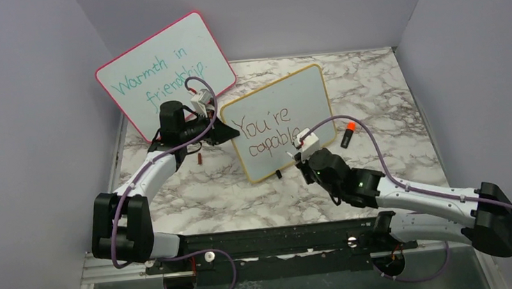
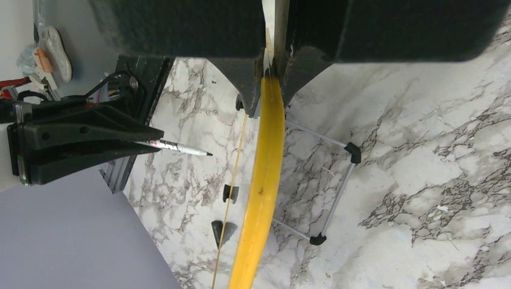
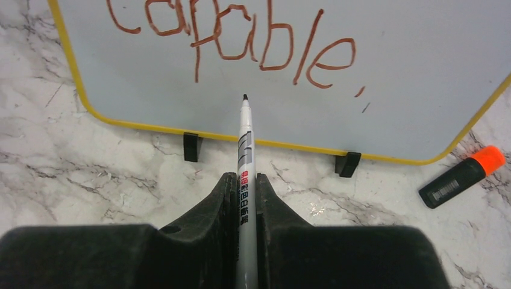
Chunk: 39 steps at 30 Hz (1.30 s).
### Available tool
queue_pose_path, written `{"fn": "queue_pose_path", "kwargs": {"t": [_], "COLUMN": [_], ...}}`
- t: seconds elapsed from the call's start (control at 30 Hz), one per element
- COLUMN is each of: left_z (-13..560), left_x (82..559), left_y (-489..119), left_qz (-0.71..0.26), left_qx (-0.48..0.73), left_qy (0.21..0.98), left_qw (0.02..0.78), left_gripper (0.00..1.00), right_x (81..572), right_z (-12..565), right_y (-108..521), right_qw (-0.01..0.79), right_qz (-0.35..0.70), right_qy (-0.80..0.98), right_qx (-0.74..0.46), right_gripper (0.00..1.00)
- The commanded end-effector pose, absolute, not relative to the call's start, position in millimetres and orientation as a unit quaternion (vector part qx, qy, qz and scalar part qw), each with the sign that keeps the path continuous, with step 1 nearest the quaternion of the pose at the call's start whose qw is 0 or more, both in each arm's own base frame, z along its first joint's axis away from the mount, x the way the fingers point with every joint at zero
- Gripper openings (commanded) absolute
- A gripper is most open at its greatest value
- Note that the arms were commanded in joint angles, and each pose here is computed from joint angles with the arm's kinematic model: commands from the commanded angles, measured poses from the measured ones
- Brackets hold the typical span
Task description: Write a sentence on the whiteboard
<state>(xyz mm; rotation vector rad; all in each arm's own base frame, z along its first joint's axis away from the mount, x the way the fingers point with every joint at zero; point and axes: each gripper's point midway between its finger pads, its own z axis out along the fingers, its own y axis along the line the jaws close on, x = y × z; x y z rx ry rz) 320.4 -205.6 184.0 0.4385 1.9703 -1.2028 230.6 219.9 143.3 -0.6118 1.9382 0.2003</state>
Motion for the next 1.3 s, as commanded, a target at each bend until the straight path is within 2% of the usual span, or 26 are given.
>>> {"fn": "queue_pose_path", "kwargs": {"t": [0.0, 0.4, 1.27], "left_z": [141.2, 135.0, 135.8], "left_x": [322.9, 323.3, 323.4], "left_y": [-197.1, -196.4, -196.1], "left_qz": [-0.415, -0.409, -0.408], "left_qx": [0.13, 0.133, 0.139], "left_qy": [0.823, 0.827, 0.828], "left_qw": [0.366, 0.361, 0.36], "left_gripper": [0.0, 0.0, 0.0], "right_x": [229.9, 231.9, 240.7], "right_z": [145.6, 137.4, 124.8], "right_y": [233.7, 257.6, 262.0], "right_qw": [0.543, 0.552, 0.544], "right_qz": [0.092, 0.083, 0.057], "right_qy": [0.794, 0.785, 0.797], "right_qx": [-0.258, -0.267, -0.257], "right_gripper": [0.01, 0.01, 0.01]}}
